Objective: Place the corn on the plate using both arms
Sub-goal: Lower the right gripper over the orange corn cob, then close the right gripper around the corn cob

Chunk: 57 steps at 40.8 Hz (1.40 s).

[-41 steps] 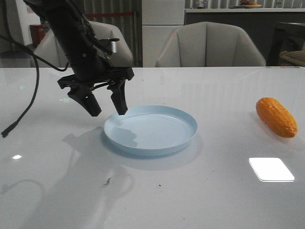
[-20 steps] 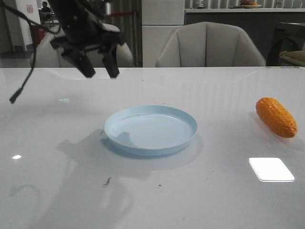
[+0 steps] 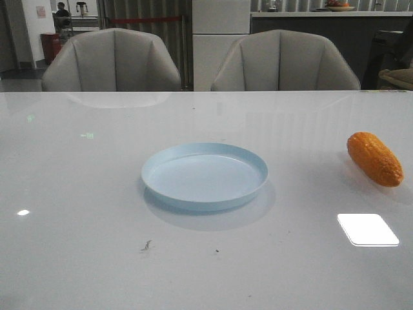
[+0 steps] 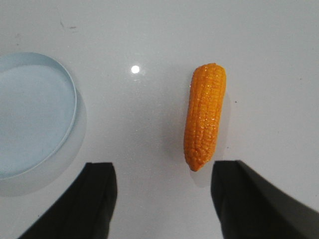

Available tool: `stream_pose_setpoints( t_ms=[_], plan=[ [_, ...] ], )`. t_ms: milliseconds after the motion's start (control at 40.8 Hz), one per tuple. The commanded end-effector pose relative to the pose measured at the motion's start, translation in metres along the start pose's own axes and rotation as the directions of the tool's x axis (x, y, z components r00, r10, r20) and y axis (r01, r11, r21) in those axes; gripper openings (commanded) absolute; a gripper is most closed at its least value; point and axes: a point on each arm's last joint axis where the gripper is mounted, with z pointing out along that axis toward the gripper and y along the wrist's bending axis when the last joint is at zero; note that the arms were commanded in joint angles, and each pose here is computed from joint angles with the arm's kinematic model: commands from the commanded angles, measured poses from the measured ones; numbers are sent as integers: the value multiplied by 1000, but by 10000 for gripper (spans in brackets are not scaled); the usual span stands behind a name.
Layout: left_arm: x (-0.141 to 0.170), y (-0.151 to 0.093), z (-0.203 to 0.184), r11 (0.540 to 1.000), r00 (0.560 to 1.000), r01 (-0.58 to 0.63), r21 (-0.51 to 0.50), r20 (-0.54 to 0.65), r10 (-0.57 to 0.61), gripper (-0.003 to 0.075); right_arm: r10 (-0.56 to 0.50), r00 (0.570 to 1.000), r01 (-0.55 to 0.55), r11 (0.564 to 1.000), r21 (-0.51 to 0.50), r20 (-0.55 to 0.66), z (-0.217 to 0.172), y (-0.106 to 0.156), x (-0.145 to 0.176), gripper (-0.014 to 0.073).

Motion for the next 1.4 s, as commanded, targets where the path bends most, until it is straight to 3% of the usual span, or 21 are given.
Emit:
stream_pose_setpoints(
  t_ms=[0,172,490,686,980,1373],
  plan=[
    [20,9,-40,998,983,29,-55,182,-19,325,-8,994,5,1000,23,109,-5,-3,-18,519],
    [80,5,-84,994,948,55,-98,317,-22,325,-3,1000,3,1000,13,28,17,-5,-25,519],
    [155,-13,-158,991,877,62,-117,480,1,326,-52,993,62,994,90,-105,58,-18,-81,522],
    [167,-16,-179,990,848,65,-122,529,10,325,-41,984,62,991,115,-173,90,-26,-93,522],
    [168,-16,-178,991,857,63,-120,516,8,326,-2,940,36,995,93,-341,147,-33,-67,522],
    [168,-16,-178,991,857,63,-120,516,8,326,12,920,26,995,92,-393,178,-37,-51,522]
  ],
)
